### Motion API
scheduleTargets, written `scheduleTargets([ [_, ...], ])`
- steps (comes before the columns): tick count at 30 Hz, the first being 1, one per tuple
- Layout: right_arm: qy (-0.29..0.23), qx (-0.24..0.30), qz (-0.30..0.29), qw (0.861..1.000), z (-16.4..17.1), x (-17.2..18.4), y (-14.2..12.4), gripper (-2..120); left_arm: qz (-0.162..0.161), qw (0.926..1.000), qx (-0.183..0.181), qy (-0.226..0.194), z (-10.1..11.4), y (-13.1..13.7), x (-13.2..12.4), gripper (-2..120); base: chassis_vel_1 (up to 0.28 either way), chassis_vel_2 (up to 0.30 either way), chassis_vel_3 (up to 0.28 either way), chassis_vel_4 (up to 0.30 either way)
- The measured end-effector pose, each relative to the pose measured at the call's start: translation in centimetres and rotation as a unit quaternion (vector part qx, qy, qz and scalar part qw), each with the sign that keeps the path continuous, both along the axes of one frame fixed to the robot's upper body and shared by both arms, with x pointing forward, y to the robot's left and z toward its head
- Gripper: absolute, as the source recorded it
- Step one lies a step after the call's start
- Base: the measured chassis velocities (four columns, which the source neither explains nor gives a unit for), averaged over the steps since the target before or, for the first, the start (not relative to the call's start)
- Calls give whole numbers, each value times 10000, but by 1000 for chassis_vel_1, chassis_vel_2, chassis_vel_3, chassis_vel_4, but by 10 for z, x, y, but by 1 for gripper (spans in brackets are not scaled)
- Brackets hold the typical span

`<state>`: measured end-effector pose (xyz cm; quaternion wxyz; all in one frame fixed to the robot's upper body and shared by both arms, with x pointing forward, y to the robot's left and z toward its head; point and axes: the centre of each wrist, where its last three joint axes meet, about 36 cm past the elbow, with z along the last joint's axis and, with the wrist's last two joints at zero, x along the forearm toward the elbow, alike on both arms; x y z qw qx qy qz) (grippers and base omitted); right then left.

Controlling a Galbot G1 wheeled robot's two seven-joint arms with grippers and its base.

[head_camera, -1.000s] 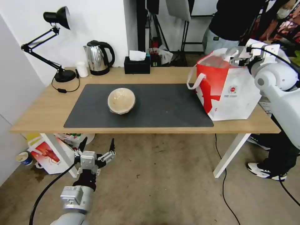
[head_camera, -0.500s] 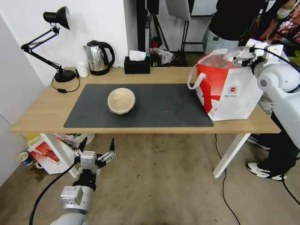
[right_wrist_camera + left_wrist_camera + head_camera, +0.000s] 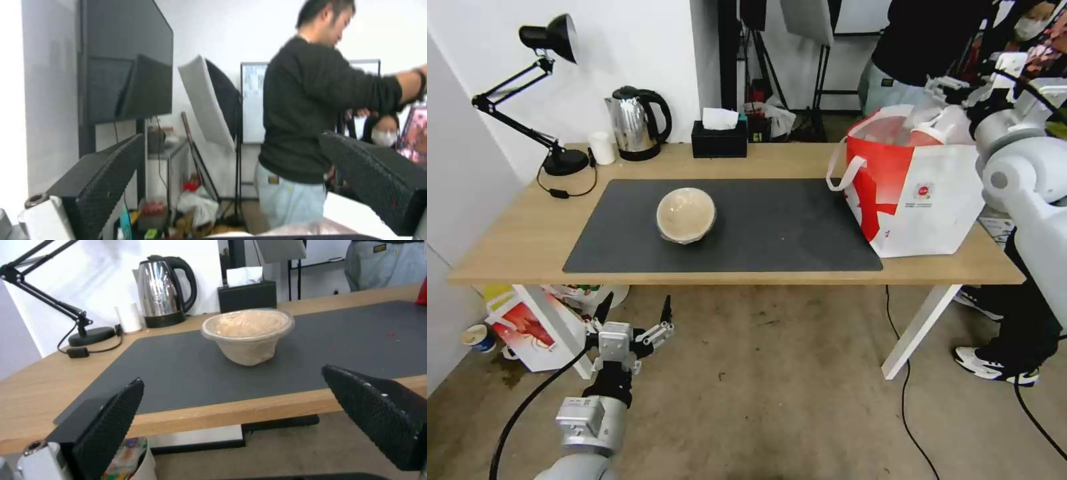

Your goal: Pick up the trash from the table and place it into the takeout bag.

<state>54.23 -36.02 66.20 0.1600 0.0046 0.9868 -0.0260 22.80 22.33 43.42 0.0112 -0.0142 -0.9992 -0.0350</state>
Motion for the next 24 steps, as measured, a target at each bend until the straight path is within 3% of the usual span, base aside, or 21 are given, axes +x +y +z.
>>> scheduleTargets([
  [7, -254, -3, 221, 9994, -24, -27, 18, 100, -1, 10000, 0, 0, 0, 0, 0, 100, 0, 0, 0, 0],
  [13, -506, 77, 535, 9973, -70, -64, 45, 100, -1, 10000, -1, 0, 0, 0, 0, 100, 0, 0, 0, 0],
  [24, -1121, 224, 733, 9907, -69, -100, 59, 100, 0, 10000, 0, 0, 0, 0, 0, 100, 0, 0, 0, 0],
])
